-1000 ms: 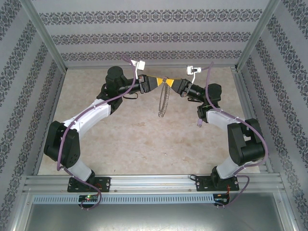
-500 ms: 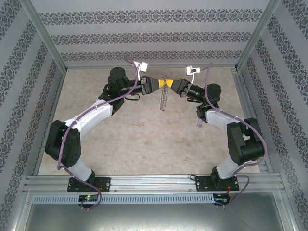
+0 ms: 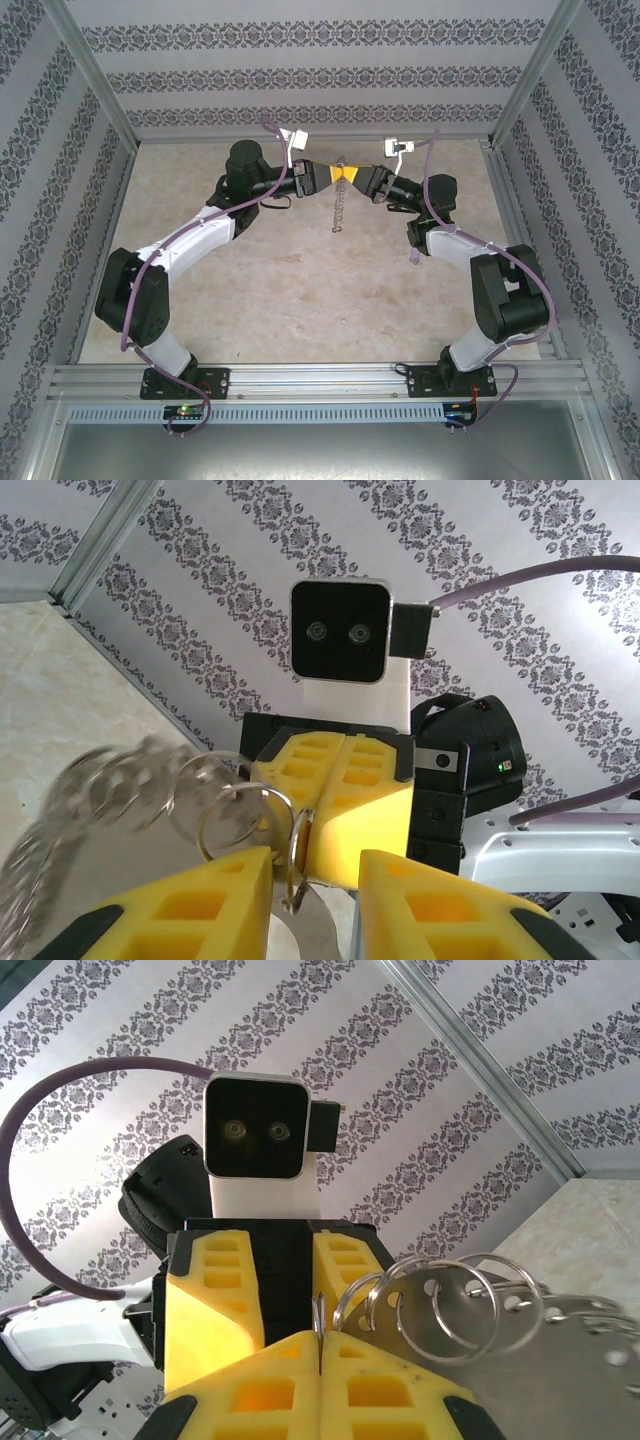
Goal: Put the keys on the keyring
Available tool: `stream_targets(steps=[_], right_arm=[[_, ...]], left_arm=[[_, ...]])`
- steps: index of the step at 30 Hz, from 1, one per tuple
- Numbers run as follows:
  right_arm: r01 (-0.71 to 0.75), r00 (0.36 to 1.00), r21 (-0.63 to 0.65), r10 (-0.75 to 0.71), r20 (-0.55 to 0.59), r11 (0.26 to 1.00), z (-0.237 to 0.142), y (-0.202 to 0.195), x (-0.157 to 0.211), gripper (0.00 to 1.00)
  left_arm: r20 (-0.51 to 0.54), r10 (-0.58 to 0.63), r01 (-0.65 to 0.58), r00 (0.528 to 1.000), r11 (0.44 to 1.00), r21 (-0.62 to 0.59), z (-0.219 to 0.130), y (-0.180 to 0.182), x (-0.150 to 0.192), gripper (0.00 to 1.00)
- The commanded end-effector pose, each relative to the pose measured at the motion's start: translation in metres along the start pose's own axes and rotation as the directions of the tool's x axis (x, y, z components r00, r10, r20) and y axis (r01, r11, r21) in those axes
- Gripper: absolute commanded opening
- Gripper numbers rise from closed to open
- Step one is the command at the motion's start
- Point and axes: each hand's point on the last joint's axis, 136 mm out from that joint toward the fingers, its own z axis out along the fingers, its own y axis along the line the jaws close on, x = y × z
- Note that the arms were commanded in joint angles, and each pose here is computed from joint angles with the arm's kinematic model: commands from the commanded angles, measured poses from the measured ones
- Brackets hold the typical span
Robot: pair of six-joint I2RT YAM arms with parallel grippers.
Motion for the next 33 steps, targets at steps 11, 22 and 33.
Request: stream_targets(steps=[11, 22, 33], right_arm=[[0.076, 0.997, -0.054, -0.076, 0.006, 0.996, 0.006, 0.016, -0.008, 0.0], [0.068, 0.998, -0.047, -0.068, 0.009, 0.997, 0.006, 0.014, -0.009, 0.0], [-0.035, 0.989, 0.125, 0.016, 0.149, 0.992, -0.041, -0.017, -0.034, 0.52]], left_arm=[[0.016, 0.048, -0.049, 0.999, 0.998, 0.047, 0.004, -0.016, -0.005, 0.13], [0.021, 0.051, -0.052, 0.998, 0.998, 0.047, 0.004, -0.016, -0.005, 0.0], [0.027, 0.084, -0.085, 0.996, 0.996, 0.033, 0.0, -0.012, 0.001, 0.0]])
